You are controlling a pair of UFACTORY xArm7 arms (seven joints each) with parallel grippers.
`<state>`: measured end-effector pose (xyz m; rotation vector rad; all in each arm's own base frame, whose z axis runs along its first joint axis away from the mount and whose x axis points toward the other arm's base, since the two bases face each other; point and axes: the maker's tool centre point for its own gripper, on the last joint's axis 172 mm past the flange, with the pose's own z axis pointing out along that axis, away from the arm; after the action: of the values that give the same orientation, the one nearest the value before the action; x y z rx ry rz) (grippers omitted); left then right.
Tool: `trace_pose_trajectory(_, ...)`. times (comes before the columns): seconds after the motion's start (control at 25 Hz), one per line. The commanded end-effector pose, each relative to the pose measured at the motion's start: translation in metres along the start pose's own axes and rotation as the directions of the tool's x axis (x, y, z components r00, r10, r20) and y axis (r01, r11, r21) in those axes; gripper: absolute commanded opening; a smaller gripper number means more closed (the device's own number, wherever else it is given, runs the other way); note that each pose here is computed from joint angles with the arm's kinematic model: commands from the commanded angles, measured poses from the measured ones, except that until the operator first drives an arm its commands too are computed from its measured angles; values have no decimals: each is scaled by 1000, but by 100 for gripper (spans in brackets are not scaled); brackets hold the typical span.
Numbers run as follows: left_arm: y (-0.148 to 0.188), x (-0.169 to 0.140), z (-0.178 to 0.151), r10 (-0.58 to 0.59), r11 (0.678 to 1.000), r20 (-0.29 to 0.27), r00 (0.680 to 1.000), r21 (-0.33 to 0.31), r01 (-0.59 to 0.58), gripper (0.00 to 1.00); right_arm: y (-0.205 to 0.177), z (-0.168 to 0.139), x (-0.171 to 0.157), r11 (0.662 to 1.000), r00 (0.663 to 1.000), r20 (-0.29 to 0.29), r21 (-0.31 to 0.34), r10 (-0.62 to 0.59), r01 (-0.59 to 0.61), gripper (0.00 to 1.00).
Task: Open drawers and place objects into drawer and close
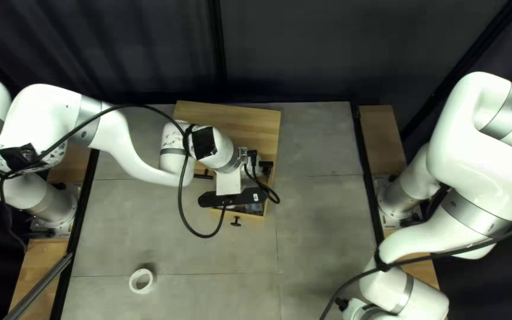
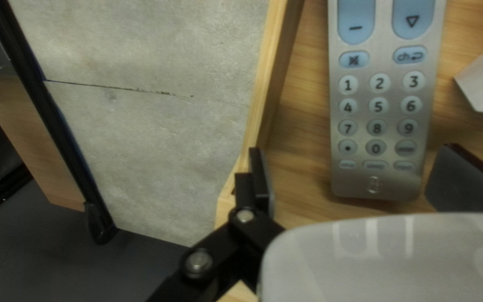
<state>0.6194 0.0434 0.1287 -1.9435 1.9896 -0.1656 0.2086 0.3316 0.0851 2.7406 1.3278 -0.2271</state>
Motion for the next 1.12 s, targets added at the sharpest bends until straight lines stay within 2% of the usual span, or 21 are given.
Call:
trace_pose_trajectory(0.04, 0, -2, -2, -1, 1000, 4, 1000, -6, 1, 100, 0, 0, 0, 1000, 1000, 0, 0, 0, 0, 100)
trace_pose_trajectory(0.44, -1, -2, -17, 1, 1000, 7, 1000, -4, -1, 100, 0, 0, 0, 1000, 1000, 0, 0, 0, 0, 100)
trace_pose_trajectory(0.64, -2, 8, -27, 2, 1000, 4, 1000, -3, -2, 100, 0, 0, 0, 1000, 1000, 0, 0, 0, 0, 100)
trace_pose_trajectory(0.88, -2, 26, -19, 3, 1000, -6, 1000, -16, -3, 100, 0, 0, 0, 1000, 1000, 0, 0, 0, 0, 100)
trace_pose_trajectory(1.12, 2, 16, -20, -4, 1000, 1, 1000, -23, 4, 100, 0, 0, 0, 1000, 1000, 0, 0, 0, 0, 100)
